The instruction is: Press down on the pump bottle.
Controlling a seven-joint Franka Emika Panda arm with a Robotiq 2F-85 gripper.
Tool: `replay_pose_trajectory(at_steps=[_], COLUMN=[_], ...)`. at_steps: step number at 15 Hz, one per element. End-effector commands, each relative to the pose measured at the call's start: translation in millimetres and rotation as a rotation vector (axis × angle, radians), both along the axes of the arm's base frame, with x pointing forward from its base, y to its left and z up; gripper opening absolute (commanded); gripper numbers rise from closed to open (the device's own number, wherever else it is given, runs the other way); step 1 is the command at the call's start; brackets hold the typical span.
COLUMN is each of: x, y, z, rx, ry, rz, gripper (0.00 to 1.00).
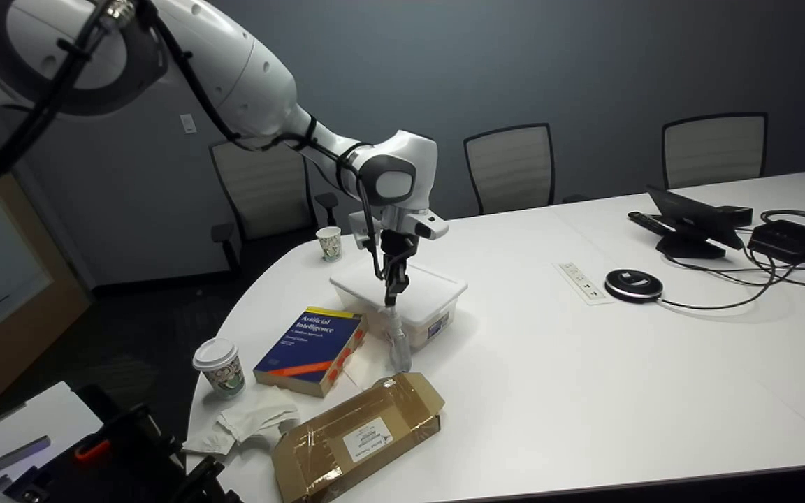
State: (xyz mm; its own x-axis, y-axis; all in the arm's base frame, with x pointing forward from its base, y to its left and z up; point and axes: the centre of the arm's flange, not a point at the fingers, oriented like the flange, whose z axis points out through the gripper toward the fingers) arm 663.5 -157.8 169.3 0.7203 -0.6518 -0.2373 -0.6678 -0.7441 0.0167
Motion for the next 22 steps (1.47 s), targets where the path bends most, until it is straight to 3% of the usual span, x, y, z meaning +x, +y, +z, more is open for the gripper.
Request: replay_pose_trajectory(at_steps=[1, 10, 16, 17, 18, 22], x=[3, 7, 13, 13, 14, 13], y=[6, 9, 5, 4, 3, 2], z=[3, 32, 76, 85, 94, 119], rx=[-0.031, -0.076, -0.095, -0.093, -0.095, -0.091], ry=[0.032, 0.004, -0.058, -0.068, -0.075, -0.082], rz=[0.001, 0.041, 0.059, 0.056, 0.056, 0.065], gripper=[0.0, 0.0, 0.0, 0.26, 0.27, 0.56])
